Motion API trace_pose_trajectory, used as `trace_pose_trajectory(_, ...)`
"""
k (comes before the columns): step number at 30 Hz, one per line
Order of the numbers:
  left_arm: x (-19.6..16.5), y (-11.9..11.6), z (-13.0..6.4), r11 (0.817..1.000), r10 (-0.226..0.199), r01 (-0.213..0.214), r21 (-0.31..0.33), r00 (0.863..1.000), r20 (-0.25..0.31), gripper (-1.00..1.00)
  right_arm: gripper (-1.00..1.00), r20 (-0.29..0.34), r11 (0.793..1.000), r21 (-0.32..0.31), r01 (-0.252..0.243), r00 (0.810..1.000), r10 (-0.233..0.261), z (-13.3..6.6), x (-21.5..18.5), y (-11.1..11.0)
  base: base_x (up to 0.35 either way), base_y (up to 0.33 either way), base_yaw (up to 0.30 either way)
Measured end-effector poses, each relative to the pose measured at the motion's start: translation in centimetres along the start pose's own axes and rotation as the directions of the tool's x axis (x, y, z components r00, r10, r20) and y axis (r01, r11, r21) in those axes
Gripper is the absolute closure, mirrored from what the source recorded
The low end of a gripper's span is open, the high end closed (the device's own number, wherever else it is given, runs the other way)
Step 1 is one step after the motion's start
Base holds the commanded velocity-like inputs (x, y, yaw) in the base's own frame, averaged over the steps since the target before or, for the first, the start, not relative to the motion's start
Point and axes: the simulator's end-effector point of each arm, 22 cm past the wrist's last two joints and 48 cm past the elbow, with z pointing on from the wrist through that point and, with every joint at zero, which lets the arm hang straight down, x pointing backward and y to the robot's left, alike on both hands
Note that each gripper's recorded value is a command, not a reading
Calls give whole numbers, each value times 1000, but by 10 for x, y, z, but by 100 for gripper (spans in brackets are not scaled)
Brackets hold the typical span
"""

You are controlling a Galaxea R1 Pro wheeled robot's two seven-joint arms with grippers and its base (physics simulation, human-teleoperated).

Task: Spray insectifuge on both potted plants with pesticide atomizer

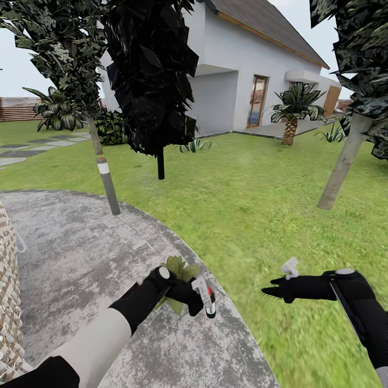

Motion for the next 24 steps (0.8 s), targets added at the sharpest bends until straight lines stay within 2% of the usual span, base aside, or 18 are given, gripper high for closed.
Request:
trace_pose_trajectory(4,6,-14,8,998,50,-48,30,998,-43,100,100,-4,1000,-4,3,1000,-3,1,1,2,0,0,0)
trace_pose_trajectory(7,9,-19,11,997,69,-66,41,996,-58,100,100,3,1000,-16,3,1000,-3,5,-1,7,0,0,0)
trace_pose_trajectory(9,10,-19,12,997,70,-68,43,996,-61,100,100,15,999,-46,0,1000,0,16,-6,21,0,0,0)
trace_pose_trajectory(12,12,-19,12,997,71,-68,43,995,-65,100,100,52,992,-129,-9,999,15,45,-20,62,0,0,0)
trace_pose_trajectory(14,13,-19,11,997,70,-67,43,995,-68,100,100,62,989,-149,-9,998,19,51,-24,72,0,0,0)
trace_pose_trajectory(21,22,-13,7,998,62,-60,34,995,-81,100,100,68,986,-167,-7,998,18,57,-27,82,0,0,0)
trace_pose_trajectory(24,23,-13,6,998,59,-57,32,995,-82,100,100,49,982,-187,14,999,-5,63,-24,93,0,0,0)
